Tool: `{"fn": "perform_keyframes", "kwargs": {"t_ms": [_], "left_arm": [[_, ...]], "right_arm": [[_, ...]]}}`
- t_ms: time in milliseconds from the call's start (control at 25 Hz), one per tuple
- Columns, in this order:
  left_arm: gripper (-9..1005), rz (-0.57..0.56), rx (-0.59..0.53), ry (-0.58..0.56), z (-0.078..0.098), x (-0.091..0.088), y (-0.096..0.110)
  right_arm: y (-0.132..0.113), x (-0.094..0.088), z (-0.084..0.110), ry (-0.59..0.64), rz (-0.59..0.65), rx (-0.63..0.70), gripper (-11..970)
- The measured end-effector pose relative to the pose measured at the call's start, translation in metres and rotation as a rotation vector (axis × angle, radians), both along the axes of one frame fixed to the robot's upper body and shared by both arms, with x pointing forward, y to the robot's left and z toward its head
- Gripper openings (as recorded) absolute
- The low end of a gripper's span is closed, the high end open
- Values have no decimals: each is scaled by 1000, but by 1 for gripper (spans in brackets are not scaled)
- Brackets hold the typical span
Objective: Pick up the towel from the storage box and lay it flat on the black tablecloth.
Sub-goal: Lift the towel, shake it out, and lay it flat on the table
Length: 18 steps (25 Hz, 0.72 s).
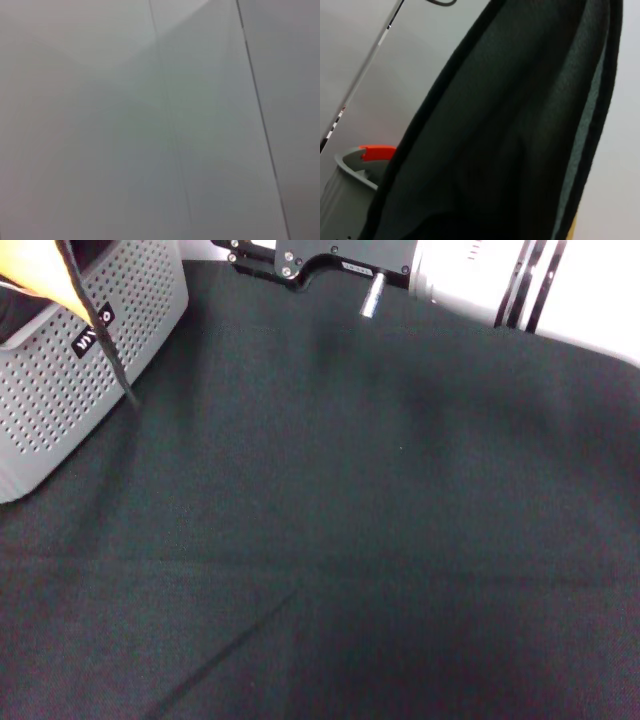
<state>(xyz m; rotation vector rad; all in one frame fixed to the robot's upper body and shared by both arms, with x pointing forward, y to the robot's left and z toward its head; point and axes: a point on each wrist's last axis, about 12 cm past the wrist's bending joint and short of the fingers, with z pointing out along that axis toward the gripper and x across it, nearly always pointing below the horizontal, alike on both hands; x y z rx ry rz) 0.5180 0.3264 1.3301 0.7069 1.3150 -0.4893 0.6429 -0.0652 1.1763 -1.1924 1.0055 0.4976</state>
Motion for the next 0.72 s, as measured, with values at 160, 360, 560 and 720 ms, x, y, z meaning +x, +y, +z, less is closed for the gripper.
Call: {"fn": "perform_keyframes", "kwargs": {"t_ms": [160, 360, 560, 720], "left_arm": [[30, -27, -7, 8, -1, 2, -2], [30, -31, -11, 6, -1, 2, -2], [30, -29, -17, 4, -1, 2, -1], [30, -32, -16, 4, -1, 2, -2]], "right_arm": [[0, -1, -2, 1, 7, -4, 564], [-3, -3, -4, 7, 6, 0, 406], [-7, -6, -8, 12, 3, 7, 386], [-10, -7, -10, 14, 0, 16, 370]]}}
